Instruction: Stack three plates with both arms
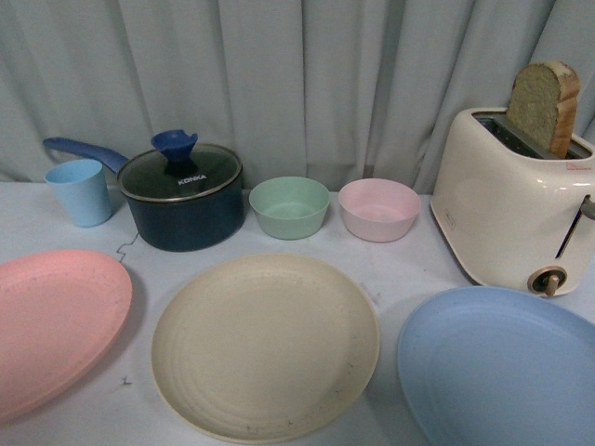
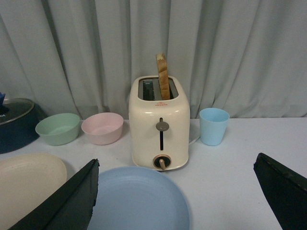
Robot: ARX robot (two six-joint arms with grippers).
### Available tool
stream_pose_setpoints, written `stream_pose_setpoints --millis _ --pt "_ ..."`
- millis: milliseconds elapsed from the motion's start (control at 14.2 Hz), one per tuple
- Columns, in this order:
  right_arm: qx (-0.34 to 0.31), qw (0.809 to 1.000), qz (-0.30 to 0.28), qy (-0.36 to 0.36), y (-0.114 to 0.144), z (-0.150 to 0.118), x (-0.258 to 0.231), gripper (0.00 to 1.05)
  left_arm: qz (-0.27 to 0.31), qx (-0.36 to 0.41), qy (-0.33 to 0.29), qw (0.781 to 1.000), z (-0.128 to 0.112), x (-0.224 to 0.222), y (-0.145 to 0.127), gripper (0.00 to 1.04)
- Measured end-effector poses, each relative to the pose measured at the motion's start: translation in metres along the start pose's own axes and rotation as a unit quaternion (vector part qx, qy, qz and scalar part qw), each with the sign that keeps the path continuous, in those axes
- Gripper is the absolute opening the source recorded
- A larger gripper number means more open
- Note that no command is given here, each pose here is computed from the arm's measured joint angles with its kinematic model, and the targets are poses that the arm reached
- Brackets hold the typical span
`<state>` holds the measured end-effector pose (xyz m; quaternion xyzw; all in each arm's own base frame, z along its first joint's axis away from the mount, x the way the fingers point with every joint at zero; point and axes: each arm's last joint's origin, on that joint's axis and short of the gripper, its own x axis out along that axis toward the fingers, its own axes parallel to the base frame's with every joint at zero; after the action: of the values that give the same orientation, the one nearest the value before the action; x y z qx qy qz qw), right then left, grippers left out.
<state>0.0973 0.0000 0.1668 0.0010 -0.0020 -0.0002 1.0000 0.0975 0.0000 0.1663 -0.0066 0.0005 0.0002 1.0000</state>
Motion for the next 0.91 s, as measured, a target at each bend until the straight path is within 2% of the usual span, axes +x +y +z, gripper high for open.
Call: stream_pose_setpoints --millis 914 --pt "0.000 1.000 0.000 0.000 0.0000 0.0000 0.0000 0.98 0.000 0.000 0.000 1.000 0.0000 0.0000 0.0000 0.98"
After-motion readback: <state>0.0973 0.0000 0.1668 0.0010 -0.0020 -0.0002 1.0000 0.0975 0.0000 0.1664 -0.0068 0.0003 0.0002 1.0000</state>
